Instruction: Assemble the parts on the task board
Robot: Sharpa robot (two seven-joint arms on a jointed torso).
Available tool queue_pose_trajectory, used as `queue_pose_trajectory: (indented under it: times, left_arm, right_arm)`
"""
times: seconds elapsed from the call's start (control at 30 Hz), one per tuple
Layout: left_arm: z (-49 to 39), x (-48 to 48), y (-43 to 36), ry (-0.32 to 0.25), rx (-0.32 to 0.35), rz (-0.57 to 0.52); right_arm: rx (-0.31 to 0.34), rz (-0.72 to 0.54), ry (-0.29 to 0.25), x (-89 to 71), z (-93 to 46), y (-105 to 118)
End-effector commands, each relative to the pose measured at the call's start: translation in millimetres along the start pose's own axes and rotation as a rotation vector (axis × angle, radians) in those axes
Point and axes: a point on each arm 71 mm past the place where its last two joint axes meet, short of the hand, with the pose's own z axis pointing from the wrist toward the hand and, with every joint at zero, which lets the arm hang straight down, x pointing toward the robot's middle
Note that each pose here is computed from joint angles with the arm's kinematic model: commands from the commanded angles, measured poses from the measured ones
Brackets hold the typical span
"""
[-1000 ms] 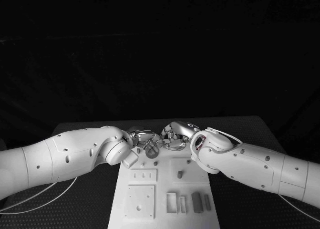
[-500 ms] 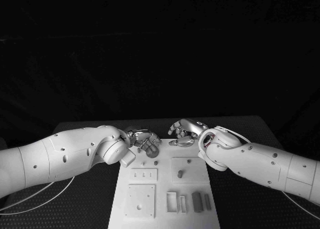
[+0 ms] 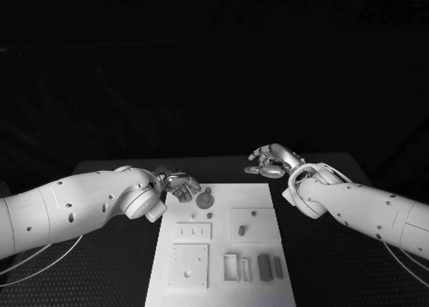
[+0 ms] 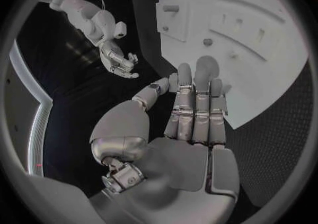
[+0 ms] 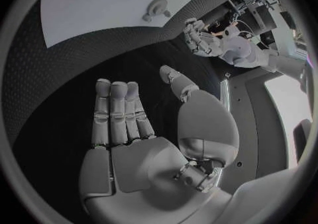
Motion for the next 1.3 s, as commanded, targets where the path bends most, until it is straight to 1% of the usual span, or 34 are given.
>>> queue_pose_trajectory:
  times: [0.03,0.13,0.3,0.5,0.6,0.73,0.83,0.87,0.93,1.0,1.13,1.3]
  left_arm:
    - [-2.7,0.8,5.2,0.007,-0.057,0.135]
    - [-4.0,3.3,7.9,0.028,-0.092,0.183]
    - [-7.1,4.9,11.8,0.018,-0.138,0.283]
    - [-8.5,8.6,14.0,0.017,-0.162,0.331]
    - [-8.6,11.2,12.2,0.015,-0.163,0.352]
    - [-9.2,14.6,10.8,0.009,-0.161,0.355]
    - [-9.3,20.9,12.2,0.016,-0.159,0.359]
    - [-9.4,21.7,12.1,0.017,-0.158,0.359]
    - [-9.3,25.9,12.0,0.020,-0.157,0.357]
    - [-9.2,29.6,11.9,0.027,-0.156,0.358]
    - [-8.8,35.7,14.7,0.038,-0.160,0.357]
    - [-7.3,40.8,18.1,0.046,-0.167,0.359]
  right_arm:
    - [0.008,0.061,-0.056,-10.0,2.7,-6.7]
    - [0.022,0.067,-0.067,-14.5,4.1,-10.9]
    - [0.031,0.073,-0.066,-15.7,5.1,-12.9]
    - [0.041,0.084,-0.056,-15.6,6.3,-13.1]
    - [0.052,0.093,-0.049,-18.8,7.9,-15.1]
    - [0.044,0.113,-0.028,-18.5,10.7,-13.2]
    - [0.035,0.161,-0.019,-16.9,12.9,-10.6]
    - [0.034,0.168,-0.018,-16.8,13.1,-10.3]
    - [0.026,0.198,-0.004,-15.8,14.7,-8.5]
    - [0.027,0.221,-0.002,-15.0,15.7,-7.0]
    - [0.022,0.275,0.025,-11.8,18.1,-3.2]
    - [0.005,0.327,0.049,-8.9,20.8,0.8]
